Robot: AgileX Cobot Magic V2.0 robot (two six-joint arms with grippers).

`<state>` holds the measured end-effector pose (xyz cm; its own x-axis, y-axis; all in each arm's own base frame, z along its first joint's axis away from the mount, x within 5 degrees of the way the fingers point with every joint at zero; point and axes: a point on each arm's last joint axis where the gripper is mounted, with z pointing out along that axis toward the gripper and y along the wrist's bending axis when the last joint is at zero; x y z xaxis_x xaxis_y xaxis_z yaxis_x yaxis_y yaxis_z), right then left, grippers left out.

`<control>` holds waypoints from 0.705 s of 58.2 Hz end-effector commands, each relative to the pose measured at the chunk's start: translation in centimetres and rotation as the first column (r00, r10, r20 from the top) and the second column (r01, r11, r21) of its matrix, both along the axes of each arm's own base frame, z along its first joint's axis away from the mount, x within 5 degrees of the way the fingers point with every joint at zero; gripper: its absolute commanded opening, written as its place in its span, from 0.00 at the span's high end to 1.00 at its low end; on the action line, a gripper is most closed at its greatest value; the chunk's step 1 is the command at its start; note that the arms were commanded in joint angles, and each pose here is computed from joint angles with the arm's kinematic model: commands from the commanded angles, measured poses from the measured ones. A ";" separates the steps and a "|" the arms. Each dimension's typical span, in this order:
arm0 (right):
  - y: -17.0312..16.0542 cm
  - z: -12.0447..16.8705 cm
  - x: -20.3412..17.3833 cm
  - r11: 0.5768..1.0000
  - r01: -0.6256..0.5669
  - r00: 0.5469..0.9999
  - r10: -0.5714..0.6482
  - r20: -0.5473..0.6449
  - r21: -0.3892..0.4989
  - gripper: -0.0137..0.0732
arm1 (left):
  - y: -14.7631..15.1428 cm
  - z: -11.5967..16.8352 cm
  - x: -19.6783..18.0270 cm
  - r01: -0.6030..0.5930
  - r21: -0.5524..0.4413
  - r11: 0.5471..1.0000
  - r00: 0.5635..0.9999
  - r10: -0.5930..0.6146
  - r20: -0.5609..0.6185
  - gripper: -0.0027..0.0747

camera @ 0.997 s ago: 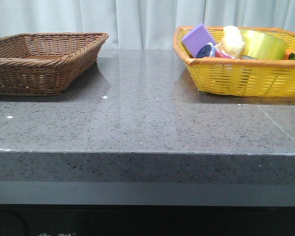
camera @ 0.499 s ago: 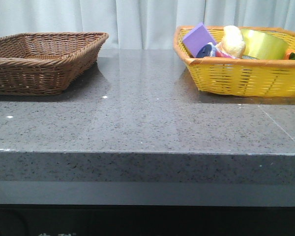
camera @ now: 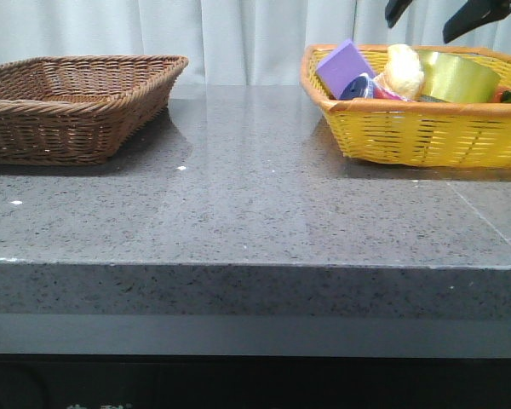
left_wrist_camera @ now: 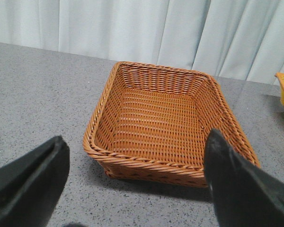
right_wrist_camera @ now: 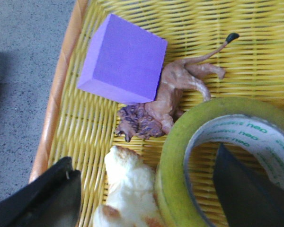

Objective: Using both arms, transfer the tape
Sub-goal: 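Lower the right gripper into the yellow basket around the tape roll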

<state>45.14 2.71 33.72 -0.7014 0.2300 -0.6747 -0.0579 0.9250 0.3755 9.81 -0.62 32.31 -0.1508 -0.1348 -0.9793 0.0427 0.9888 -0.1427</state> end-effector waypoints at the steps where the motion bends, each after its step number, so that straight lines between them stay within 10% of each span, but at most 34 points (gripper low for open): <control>1: -0.3 3.4 -0.3 0.999 0.030 0.991 -0.035 0.130 0.039 0.16 | 0.0 1.7 0.1 0.002 -0.012 1.000 0.996 -0.001 0.094 0.24; 16: -0.3 2.2 0.4 0.999 0.037 0.993 -0.041 0.112 0.039 0.19 | 0.0 1.7 0.1 0.002 -0.012 1.000 0.996 -0.001 0.094 0.24; 41: -0.3 1.7 0.6 0.999 0.036 0.994 -0.039 0.099 0.039 0.72 | 0.0 1.7 0.1 0.002 -0.012 1.000 0.996 -0.001 0.094 0.24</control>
<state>46.52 2.60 31.39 -0.7213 0.2432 -0.6485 -0.0334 0.9230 0.3833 9.81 -0.62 32.31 -0.1508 -0.1348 -0.9793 0.0427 0.9888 -0.1427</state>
